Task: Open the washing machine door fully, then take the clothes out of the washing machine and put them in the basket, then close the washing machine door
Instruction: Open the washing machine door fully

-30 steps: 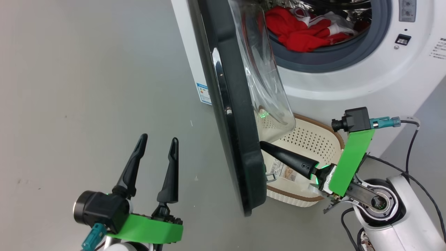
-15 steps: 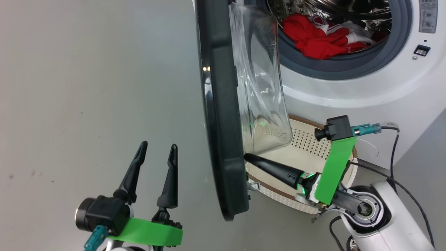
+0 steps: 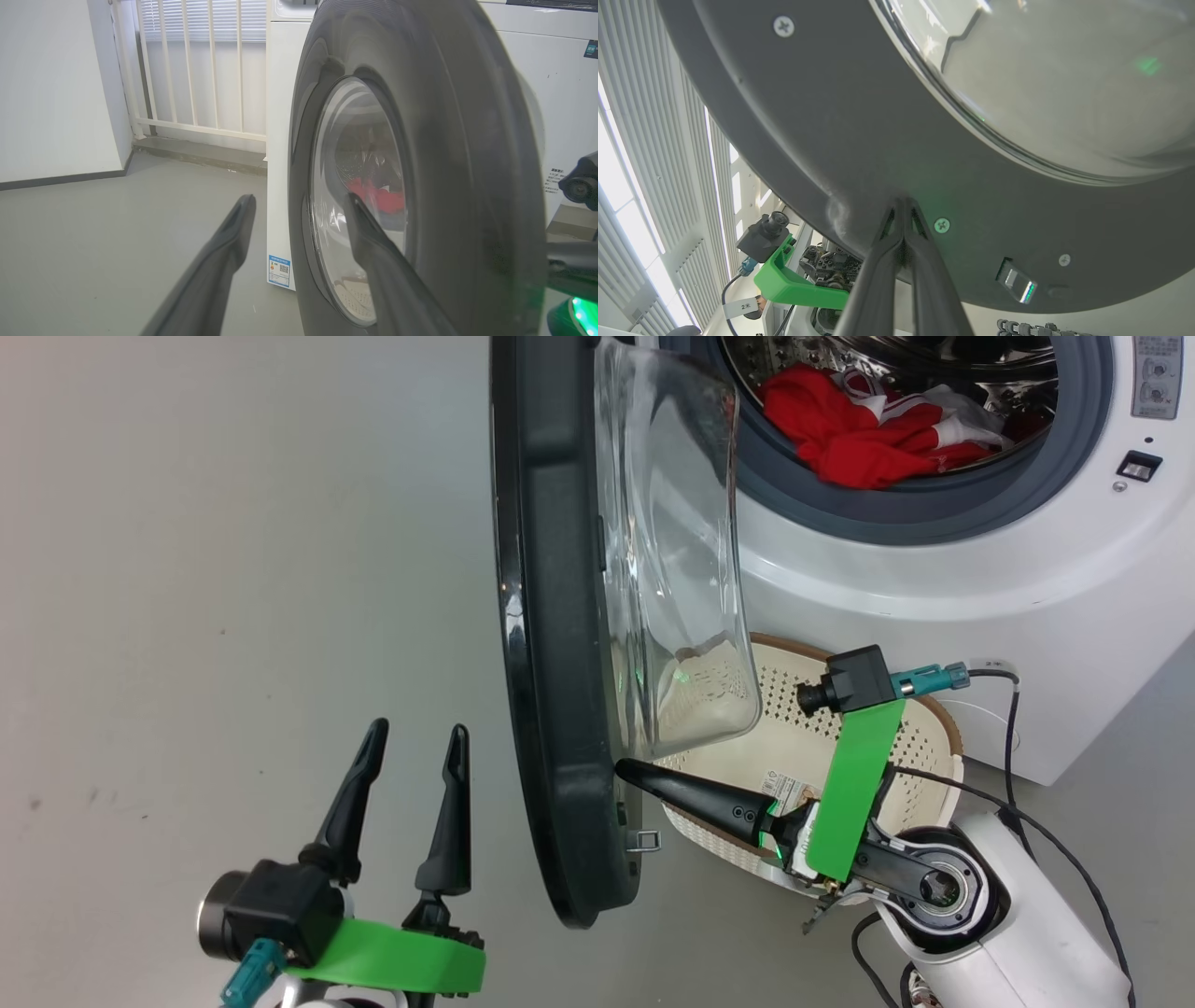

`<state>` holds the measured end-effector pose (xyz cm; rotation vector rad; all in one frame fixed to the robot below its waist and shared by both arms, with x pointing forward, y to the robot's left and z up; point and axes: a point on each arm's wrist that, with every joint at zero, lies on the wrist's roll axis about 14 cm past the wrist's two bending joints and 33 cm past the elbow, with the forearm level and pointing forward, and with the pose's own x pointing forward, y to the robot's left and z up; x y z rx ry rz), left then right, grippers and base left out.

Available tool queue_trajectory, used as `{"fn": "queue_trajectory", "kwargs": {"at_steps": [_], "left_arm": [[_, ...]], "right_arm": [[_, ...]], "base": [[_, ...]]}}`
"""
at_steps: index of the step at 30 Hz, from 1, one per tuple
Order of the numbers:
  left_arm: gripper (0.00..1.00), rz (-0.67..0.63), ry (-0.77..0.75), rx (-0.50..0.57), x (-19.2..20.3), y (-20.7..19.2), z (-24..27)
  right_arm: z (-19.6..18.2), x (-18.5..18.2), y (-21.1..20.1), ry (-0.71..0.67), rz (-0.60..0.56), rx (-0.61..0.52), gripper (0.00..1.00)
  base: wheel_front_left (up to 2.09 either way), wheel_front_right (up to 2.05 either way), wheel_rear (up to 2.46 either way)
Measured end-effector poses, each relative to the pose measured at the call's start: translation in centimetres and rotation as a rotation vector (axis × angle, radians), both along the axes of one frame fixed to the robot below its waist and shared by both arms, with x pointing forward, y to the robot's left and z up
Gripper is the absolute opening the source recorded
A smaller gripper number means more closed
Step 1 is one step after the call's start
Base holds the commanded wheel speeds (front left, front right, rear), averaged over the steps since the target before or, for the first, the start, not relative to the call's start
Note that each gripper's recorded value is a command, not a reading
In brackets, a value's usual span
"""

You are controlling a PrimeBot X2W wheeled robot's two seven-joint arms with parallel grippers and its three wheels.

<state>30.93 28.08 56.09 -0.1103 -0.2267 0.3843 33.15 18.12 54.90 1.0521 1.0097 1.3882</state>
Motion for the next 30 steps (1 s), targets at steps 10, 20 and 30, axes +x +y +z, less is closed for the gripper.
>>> {"fn": "queue_trajectory", "kwargs": {"at_steps": [10,20,30], "left_arm": [[1.0,0.011,0.01,-0.009,-0.2,0.1,-0.4],[1.0,0.011,0.005,-0.011,-0.3,0.1,-0.2],[1.0,0.018,-0.026,-0.025,-0.7,0.3,0.5]], "right_arm": [[0.2,-0.2,0.7,-0.004,0.023,0.002,0.0],[0.0,0.2,0.7,-0.03,-0.012,-0.014,0.0],[1.0,3.5,-0.2,-0.332,-0.251,-0.069,1.0]], "base": [[0.0,0.0,0.0],[0.0,0.0,0.0],[0.0,0.0,0.0]]}}
